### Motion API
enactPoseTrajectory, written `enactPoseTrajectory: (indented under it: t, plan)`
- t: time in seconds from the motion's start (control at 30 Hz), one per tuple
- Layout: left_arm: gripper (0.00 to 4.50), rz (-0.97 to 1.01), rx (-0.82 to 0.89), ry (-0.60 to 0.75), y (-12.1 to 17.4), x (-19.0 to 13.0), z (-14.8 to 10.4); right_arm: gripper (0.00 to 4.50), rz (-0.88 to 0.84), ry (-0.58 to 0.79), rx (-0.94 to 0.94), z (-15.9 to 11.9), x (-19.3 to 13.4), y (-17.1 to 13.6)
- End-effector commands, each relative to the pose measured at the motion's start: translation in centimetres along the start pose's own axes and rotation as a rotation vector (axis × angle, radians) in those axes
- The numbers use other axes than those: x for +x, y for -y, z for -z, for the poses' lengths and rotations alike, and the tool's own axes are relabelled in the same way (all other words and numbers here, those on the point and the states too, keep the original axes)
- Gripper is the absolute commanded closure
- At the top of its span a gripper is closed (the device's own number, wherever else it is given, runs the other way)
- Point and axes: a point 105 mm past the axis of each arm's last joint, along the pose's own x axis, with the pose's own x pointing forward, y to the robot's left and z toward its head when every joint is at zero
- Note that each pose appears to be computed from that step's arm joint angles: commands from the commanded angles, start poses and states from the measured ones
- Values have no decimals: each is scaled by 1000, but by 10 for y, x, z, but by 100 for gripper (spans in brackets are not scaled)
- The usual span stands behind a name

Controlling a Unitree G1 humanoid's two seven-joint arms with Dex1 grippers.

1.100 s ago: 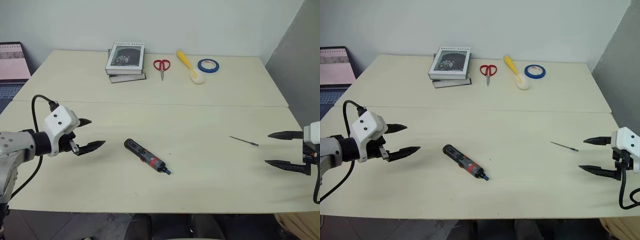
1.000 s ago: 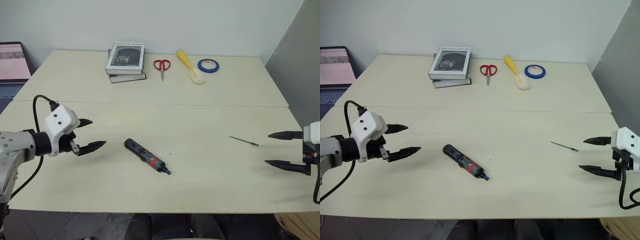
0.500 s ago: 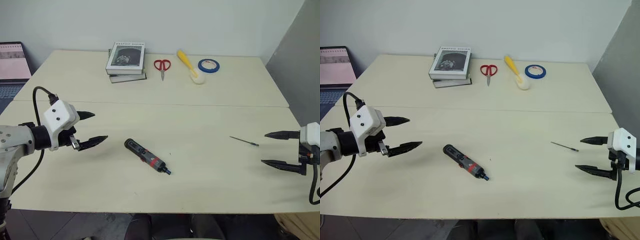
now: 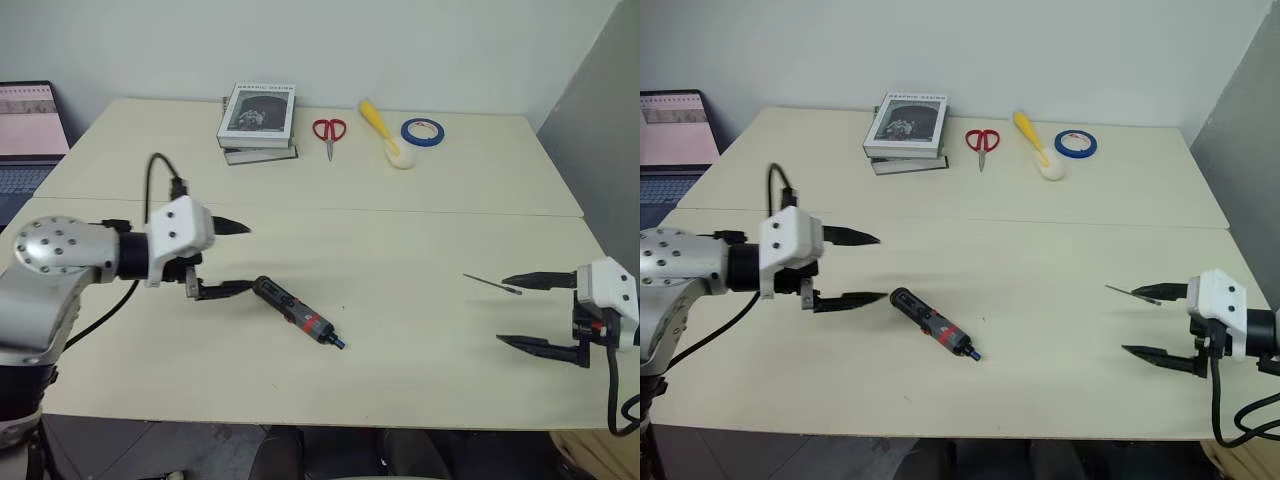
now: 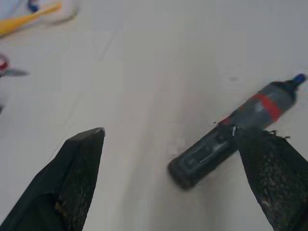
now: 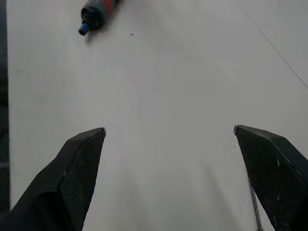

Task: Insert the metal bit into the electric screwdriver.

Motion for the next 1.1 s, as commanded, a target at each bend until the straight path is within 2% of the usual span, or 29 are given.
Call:
enactPoseTrajectory:
  t: [0.03,0.13,0.23,0.4,0.7,1.1]
  plan:
    - [3,188,133,-40,17,16,-12,0,10,2,-38,-20,2,-9]
    - [3,365,266,-65,31,37,-16,0,-8,3,-19,-32,12,-19]
    - [3,426,364,-128,31,50,-11,0,-27,-3,18,-39,19,-28]
    - [3,546,471,-156,39,72,-12,0,-55,-24,85,-44,25,-40]
    - [3,621,540,-225,50,101,-9,0,-87,-79,110,-39,29,-50]
    - [3,652,525,-259,60,132,-4,0,-153,-55,79,-45,33,-51]
